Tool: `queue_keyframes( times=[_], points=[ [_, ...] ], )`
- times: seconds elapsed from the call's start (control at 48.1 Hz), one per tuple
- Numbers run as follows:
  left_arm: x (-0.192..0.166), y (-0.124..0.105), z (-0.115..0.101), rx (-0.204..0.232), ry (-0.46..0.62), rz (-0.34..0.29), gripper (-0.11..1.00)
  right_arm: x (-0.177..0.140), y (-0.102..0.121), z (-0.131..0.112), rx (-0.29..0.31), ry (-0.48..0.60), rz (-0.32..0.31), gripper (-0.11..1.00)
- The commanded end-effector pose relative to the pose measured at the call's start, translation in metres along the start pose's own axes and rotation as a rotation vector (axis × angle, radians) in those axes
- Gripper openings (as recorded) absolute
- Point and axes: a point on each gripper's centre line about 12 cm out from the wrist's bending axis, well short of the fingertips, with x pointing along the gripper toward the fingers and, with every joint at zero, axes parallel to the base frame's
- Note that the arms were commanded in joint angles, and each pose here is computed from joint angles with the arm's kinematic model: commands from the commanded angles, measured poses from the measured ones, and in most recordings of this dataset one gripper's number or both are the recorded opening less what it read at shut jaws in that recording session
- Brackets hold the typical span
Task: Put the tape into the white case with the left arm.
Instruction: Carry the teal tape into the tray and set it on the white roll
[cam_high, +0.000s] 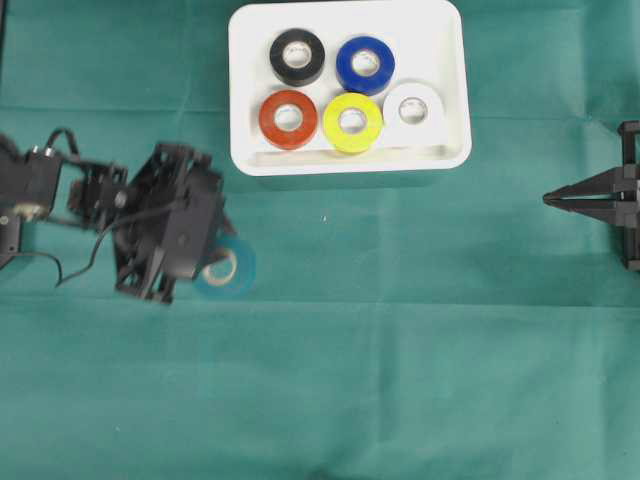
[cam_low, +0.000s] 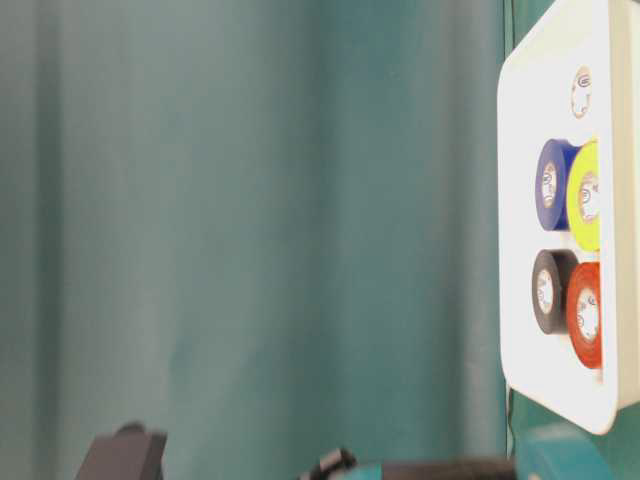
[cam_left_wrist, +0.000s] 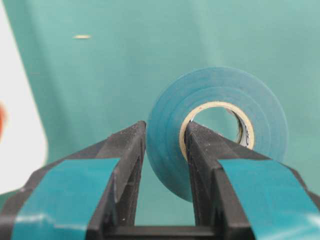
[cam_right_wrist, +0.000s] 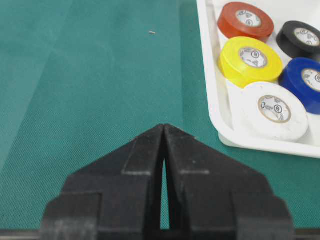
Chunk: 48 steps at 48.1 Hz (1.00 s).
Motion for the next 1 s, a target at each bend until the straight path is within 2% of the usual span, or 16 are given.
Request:
queue_keyframes(
  times=[0.0,0.125,0.603,0.832,0.978],
  points=[
    [-0.003,0.020,0.013,-0.013,-0.034,0.043,0.22,0.001,-0.001,0.005,0.000,-0.014,-0.002,-0.09],
    [0.005,0.042,0.015,-0.025,-0.019,0.082,0.22,0.001,0.000,0.005,0.000,-0.012,0.000,-0.09],
    [0.039,0.127,0.036,-0.128,-0.002,0.201,0.22,0.001,0.000,0.005,0.002,-0.012,0.000,-0.09],
    [0.054,0.160,0.044,-0.079,0.005,0.242,0.22,0.001,0.000,0.005,0.000,-0.014,-0.002,-0.09],
    [0.062,0.183,0.048,-0.073,0.001,0.271,0.22,0.001,0.000,0.005,0.000,-0.012,-0.002,-0.09]
  ],
)
